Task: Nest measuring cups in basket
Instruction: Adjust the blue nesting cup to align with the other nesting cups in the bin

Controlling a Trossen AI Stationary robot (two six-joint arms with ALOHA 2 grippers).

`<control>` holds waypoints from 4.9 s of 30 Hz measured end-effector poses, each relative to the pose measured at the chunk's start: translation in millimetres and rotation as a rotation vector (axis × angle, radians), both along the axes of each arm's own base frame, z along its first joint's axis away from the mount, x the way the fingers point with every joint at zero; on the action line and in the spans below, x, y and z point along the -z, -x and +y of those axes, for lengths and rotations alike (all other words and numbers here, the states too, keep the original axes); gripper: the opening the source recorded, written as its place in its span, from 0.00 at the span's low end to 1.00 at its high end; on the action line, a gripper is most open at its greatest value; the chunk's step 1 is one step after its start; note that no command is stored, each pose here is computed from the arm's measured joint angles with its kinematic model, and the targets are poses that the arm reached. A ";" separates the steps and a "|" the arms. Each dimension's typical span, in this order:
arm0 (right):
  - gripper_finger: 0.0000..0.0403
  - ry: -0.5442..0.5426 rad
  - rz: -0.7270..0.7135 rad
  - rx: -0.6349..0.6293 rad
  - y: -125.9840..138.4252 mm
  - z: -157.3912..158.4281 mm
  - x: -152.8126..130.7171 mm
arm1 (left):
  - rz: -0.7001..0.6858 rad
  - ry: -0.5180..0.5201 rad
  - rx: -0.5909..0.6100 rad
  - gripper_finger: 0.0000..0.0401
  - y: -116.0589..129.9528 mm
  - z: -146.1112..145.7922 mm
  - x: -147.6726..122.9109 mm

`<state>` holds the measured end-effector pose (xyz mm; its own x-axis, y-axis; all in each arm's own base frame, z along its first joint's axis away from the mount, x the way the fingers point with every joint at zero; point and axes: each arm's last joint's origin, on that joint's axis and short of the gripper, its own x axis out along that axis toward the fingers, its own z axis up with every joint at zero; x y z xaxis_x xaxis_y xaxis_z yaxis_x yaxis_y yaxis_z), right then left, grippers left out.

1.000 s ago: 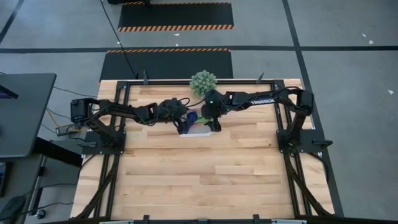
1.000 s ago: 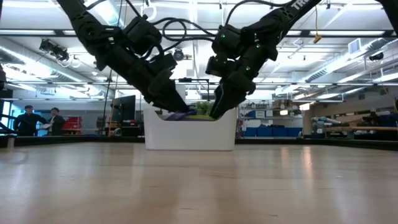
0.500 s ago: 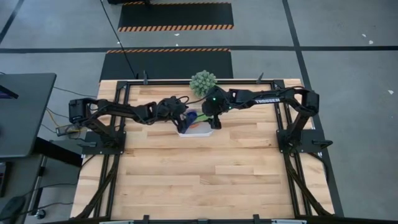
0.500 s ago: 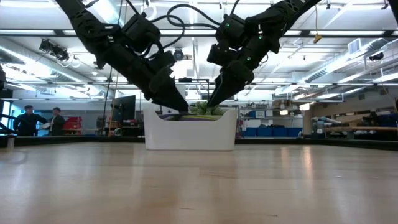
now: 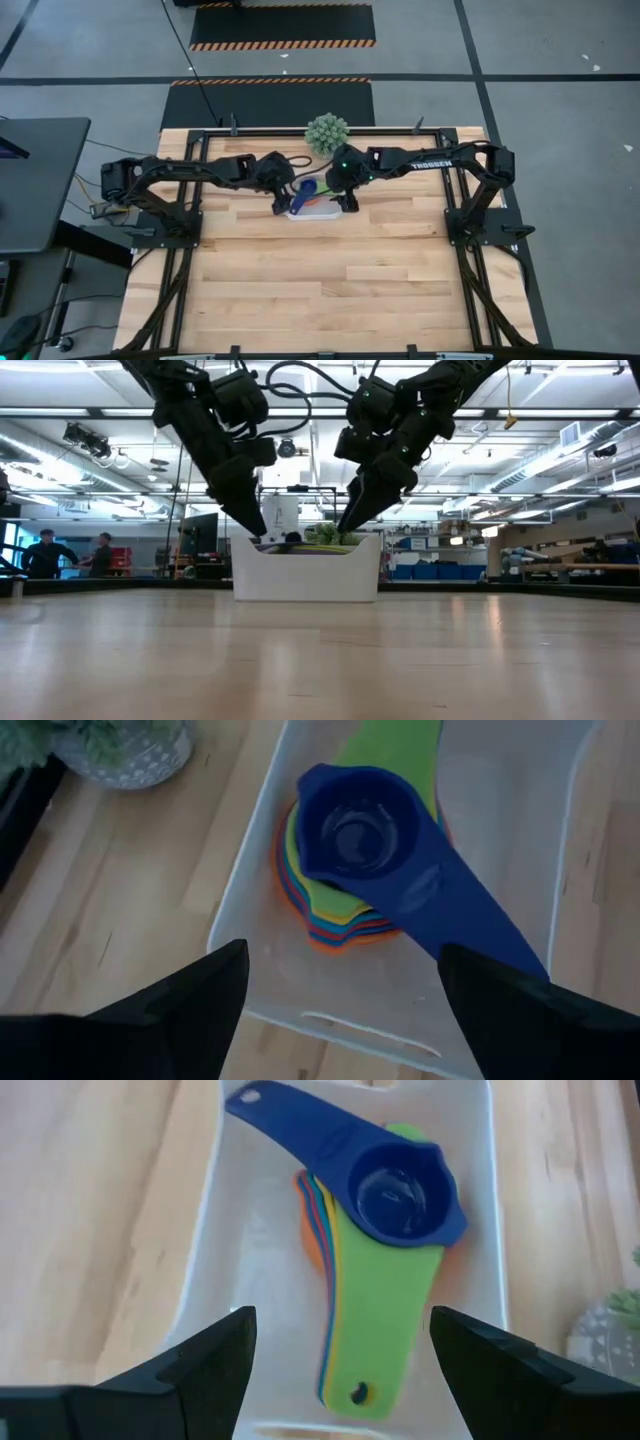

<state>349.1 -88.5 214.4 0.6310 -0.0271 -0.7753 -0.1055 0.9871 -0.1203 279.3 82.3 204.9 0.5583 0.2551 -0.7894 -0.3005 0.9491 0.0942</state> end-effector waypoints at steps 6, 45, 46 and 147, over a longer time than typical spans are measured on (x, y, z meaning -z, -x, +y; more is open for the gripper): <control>0.76 -0.035 -0.015 -0.035 -1.1 3.2 -0.5 | 0.032 -0.026 0.045 0.82 -0.5 0.2 3.3; 0.76 -0.080 0.028 -0.060 18.3 21.3 -3.6 | 0.088 0.447 -0.146 0.82 -33.0 -17.9 -2.0; 0.76 -0.081 0.032 -0.060 18.7 21.6 -3.0 | 0.095 0.432 -0.150 0.82 -33.5 -18.9 -3.7; 0.76 0.137 -0.126 -0.013 16.9 20.1 14.8 | 0.076 -0.223 0.135 0.82 -59.0 -58.9 -39.0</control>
<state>332.2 -68.4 199.5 0.7241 -0.1184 -0.6795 -0.0936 0.9592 -0.2669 338.2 23.4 243.8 0.5404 0.3550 -0.7629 -0.1568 0.9333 0.3232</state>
